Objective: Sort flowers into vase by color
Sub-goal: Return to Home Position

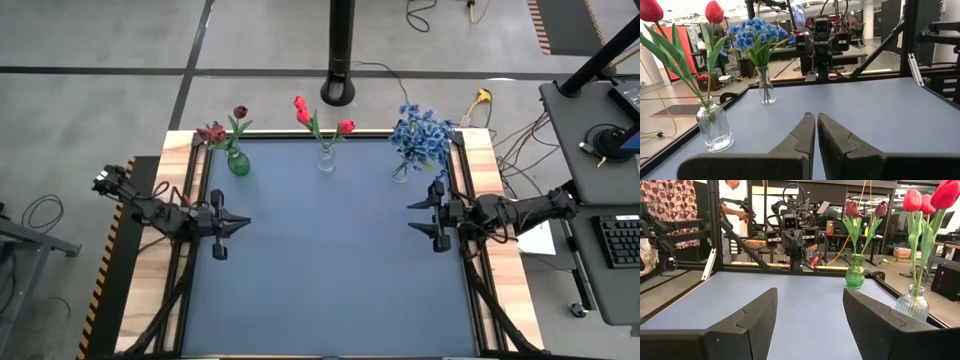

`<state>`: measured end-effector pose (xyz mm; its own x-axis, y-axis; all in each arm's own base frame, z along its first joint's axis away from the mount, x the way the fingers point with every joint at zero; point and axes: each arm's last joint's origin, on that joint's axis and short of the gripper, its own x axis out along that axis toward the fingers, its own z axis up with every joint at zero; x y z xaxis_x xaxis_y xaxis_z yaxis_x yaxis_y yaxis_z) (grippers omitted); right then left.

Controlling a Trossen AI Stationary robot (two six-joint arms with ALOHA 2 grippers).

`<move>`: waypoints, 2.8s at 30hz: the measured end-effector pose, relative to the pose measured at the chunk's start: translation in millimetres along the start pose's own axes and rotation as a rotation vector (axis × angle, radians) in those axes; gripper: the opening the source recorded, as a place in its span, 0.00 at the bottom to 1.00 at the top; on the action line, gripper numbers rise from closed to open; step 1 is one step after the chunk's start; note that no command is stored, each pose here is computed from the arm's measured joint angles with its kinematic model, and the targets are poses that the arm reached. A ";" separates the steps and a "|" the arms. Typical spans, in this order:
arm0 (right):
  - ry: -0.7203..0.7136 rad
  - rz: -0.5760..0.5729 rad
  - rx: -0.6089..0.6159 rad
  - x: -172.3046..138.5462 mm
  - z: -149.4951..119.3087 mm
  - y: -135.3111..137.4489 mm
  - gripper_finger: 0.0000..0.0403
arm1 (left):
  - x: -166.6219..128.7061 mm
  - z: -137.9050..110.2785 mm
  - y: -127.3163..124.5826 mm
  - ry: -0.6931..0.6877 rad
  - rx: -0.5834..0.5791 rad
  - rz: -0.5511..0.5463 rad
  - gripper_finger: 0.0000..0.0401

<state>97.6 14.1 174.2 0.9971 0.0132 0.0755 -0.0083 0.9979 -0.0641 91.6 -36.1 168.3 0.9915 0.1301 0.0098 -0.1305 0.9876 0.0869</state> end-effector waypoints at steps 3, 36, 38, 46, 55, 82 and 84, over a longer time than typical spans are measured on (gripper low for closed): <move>0.000 0.000 0.000 0.0 0.0 0.0 0.54 | 0.4 -0.6 -0.4 0.006 0.005 -0.001 0.02; 0.001 0.000 -0.001 0.0 -0.2 0.1 0.54 | 3.8 -6.4 -3.8 0.063 0.053 -0.006 0.02; 0.001 0.000 -0.001 0.0 -0.2 0.1 0.54 | 4.0 -6.7 -4.0 0.067 0.056 -0.006 0.02; 0.001 0.000 -0.001 0.0 -0.2 0.1 0.54 | 4.6 -7.8 -4.6 0.077 0.064 -0.007 0.02; 0.001 0.000 -0.001 0.0 -0.2 0.1 0.54 | 4.7 -8.1 -4.8 0.080 0.067 -0.007 0.02; 0.001 0.000 -0.001 0.0 -0.2 0.1 0.54 | 4.8 -8.2 -4.8 0.080 0.068 -0.007 0.02; 0.001 0.000 -0.001 0.0 -0.2 0.1 0.54 | 4.8 -8.2 -4.8 0.080 0.068 -0.007 0.02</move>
<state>97.7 14.2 174.0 0.9972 0.0135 0.0741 -0.0087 0.9979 -0.0647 96.9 -39.5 159.8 0.9887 0.1321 -0.0709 -0.1200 0.9808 0.1537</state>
